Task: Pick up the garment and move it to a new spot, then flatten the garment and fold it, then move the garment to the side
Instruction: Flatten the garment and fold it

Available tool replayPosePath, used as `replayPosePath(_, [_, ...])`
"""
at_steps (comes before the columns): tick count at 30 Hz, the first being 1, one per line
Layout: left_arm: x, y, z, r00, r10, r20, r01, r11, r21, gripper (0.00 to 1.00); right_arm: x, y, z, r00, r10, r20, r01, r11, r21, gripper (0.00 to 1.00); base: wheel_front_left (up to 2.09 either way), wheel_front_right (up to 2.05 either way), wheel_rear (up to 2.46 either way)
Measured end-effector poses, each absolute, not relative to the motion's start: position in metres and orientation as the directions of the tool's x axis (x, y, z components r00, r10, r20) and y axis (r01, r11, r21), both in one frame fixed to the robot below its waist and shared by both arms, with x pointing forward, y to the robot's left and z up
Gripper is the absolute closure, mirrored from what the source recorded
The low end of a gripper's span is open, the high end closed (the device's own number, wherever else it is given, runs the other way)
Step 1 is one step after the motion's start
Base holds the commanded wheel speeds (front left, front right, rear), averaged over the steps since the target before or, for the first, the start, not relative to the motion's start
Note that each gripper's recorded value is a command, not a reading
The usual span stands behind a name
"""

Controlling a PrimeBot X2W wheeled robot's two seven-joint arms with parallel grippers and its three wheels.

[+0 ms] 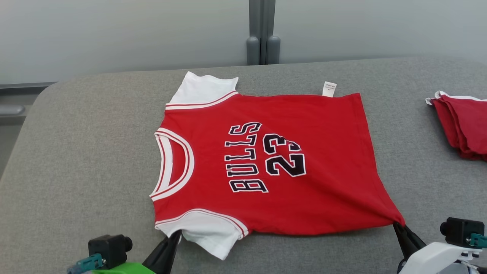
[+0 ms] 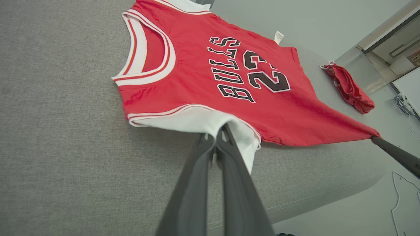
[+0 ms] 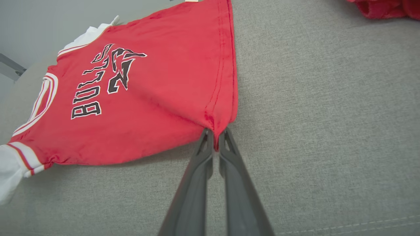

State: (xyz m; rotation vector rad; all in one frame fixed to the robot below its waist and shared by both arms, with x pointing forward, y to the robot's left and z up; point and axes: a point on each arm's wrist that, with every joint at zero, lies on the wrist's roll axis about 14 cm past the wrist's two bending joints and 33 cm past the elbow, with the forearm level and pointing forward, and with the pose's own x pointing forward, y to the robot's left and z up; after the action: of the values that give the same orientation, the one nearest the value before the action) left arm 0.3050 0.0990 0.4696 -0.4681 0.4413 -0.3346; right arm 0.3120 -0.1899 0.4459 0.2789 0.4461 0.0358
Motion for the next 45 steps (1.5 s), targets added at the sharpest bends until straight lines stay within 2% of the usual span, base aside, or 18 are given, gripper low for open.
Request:
replayPosePath(12, [0.333,0.102,0.476,0.858,-0.411,-0.309,0.246,0.856,-0.454,1.00,0.334,-0.180,0.431,0.866,0.127,-0.484,0.004,0.966,0.260,1.00,0.00,0.00,0.00])
replayPosePath(23, [0.416,0.090,0.491,0.858,-0.453,-0.241,0.363,0.868,-0.338,1.00,0.390,-0.179,0.433,0.863,0.130,-0.488,-0.007,0.970,0.245,1.00,0.00,0.00,0.00])
replayPosePath(32, [0.469,0.088,0.466,0.838,-0.448,-0.311,0.366,0.885,-0.288,1.00,0.434,-0.183,0.437,0.869,0.115,-0.481,-0.009,0.976,0.218,1.00,0.00,0.00,0.00])
replayPosePath(44, [0.501,0.089,0.438,0.832,-0.424,-0.359,0.339,0.899,-0.277,1.00,0.459,-0.186,0.420,0.843,0.102,-0.528,-0.008,0.984,0.177,1.00,0.00,0.00,0.00])
replayPosePath(45, [0.502,0.089,0.436,0.831,-0.422,-0.362,0.336,0.900,-0.277,1.00,0.460,-0.186,0.419,0.842,0.100,-0.530,-0.008,0.985,0.174,0.78,0.00,0.00,0.00])
